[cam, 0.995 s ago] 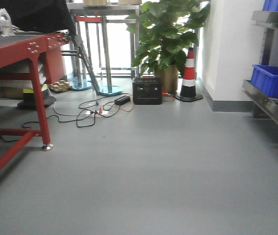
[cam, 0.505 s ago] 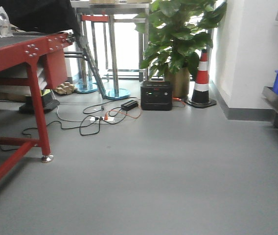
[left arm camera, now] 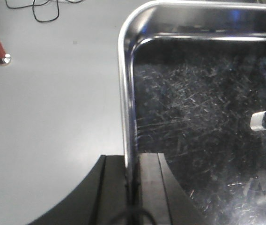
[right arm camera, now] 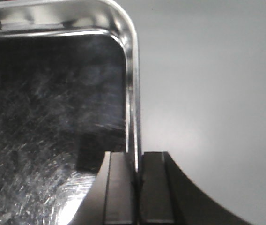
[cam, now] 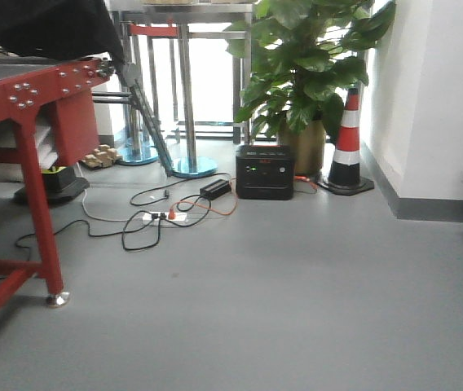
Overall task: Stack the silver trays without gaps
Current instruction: 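Carry the tray in both grippers while driving across the floor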
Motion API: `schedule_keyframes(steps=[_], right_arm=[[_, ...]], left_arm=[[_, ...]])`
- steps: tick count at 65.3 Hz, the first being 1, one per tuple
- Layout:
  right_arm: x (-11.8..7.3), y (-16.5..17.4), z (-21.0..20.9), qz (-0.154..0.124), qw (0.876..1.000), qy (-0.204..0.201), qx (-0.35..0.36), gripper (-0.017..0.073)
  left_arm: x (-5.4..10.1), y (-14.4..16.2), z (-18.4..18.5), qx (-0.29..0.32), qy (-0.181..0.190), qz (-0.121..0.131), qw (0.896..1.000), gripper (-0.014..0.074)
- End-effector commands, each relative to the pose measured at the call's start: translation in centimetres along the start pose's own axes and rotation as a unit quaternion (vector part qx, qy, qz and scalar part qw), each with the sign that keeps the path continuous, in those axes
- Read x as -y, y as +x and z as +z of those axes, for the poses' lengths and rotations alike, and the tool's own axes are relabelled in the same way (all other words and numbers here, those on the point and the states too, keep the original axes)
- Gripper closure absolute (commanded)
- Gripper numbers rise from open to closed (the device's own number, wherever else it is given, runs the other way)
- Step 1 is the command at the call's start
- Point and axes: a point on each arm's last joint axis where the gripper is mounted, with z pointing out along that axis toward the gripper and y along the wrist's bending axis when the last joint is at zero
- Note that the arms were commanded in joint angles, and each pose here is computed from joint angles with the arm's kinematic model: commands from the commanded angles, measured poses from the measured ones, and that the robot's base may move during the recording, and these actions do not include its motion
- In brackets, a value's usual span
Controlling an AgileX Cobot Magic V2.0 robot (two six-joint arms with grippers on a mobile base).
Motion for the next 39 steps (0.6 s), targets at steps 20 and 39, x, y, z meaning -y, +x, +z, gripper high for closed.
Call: schedule_keyframes(steps=[20, 39], right_arm=[[-0.32, -0.53, -0.44, -0.001, 0.999, -0.028, 0.029, 0.0637], [-0.57, -0.74, -0.47, -0.001, 0.998, -0.042, 0.041, 0.0637]], left_arm=[[0.43, -0.39, -0.46, 0.021, 0.03, -0.002, 0.999, 0.061], [0.35, -0.48, -0.46, 0.026, 0.025, 0.002, 0.999, 0.061]])
